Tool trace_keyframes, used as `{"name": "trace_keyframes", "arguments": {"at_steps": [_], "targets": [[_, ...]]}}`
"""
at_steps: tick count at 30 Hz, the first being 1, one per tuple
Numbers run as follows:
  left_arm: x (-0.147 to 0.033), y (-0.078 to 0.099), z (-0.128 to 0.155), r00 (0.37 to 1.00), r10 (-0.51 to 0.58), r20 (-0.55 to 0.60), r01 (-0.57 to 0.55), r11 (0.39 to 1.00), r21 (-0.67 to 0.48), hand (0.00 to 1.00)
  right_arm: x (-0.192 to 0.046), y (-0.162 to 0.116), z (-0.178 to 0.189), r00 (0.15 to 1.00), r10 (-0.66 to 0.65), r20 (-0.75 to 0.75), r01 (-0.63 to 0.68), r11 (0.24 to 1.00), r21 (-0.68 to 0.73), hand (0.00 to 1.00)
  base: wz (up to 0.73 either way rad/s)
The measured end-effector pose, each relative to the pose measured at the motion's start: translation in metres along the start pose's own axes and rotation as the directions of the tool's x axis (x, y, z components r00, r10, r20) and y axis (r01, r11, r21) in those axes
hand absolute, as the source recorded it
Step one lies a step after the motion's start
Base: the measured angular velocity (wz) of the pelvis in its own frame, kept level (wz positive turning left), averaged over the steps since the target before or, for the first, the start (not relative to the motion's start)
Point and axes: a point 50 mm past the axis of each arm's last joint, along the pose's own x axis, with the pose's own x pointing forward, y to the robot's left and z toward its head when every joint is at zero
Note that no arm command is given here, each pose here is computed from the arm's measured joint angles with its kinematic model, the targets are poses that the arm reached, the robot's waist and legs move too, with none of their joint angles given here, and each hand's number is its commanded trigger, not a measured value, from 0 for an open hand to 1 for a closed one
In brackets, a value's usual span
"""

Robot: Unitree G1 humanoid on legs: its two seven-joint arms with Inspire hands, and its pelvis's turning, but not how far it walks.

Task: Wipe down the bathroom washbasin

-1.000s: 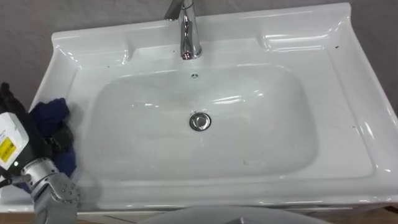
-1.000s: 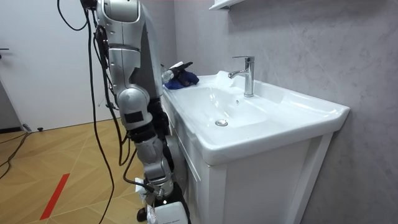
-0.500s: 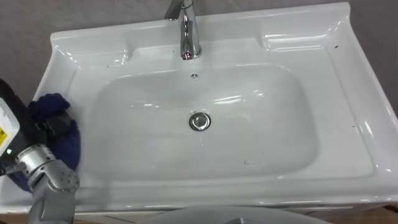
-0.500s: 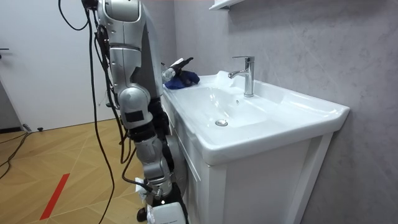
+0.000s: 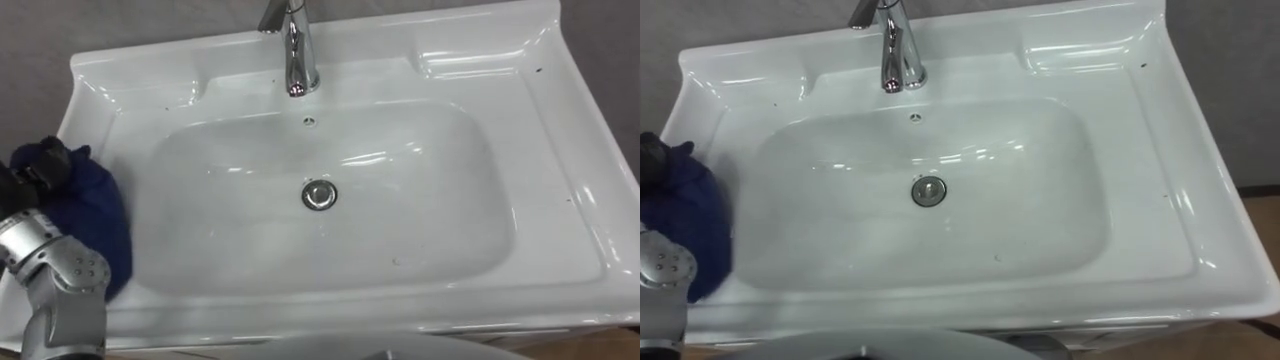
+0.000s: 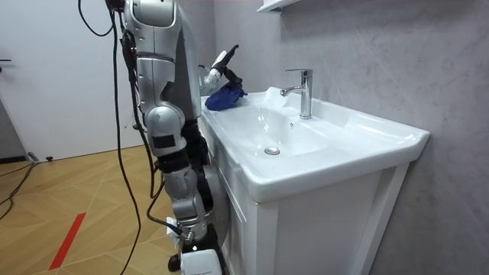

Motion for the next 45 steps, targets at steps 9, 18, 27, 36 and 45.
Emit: {"name": "trace_keyframes", "arguments": {"at_steps": [9, 18, 27, 36, 45], "targets": [[0.01, 0.011, 0.011, 0.994, 0.065, -0.093, -0.085, 0.971, -0.223, 0.0, 0.001, 0.002, 0.007, 1.0, 0.008, 0.016, -0.008, 1.0, 0.003, 0.0, 0.0], [0.026, 0.035, -0.002, 0.964, 0.182, -0.194, -0.233, 0.93, -0.285, 0.0, 0.0, 0.004, 0.005, 1.0, 0.009, 0.011, -0.009, 1.0, 0.015, 0.0, 0.0], [0.034, 0.048, -0.006, 0.949, 0.242, -0.204, -0.294, 0.91, -0.291, 0.0, 0.0, 0.005, 0.004, 1.0, 0.005, 0.014, -0.006, 1.0, 0.008, 0.0, 0.01], [0.034, 0.06, -0.021, 0.892, 0.319, -0.32, -0.416, 0.856, -0.307, 0.0, -0.001, 0.004, 0.01, 0.998, 0.007, 0.061, -0.007, 1.0, 0.012, 0.0, 0.0], [-0.005, 0.061, -0.084, 0.774, 0.277, -0.569, -0.427, 0.892, -0.148, 0.0, -0.002, 0.0, -0.003, 1.0, -0.004, 0.028, 0.004, 1.0, 0.004, 0.0, 0.05]]}}
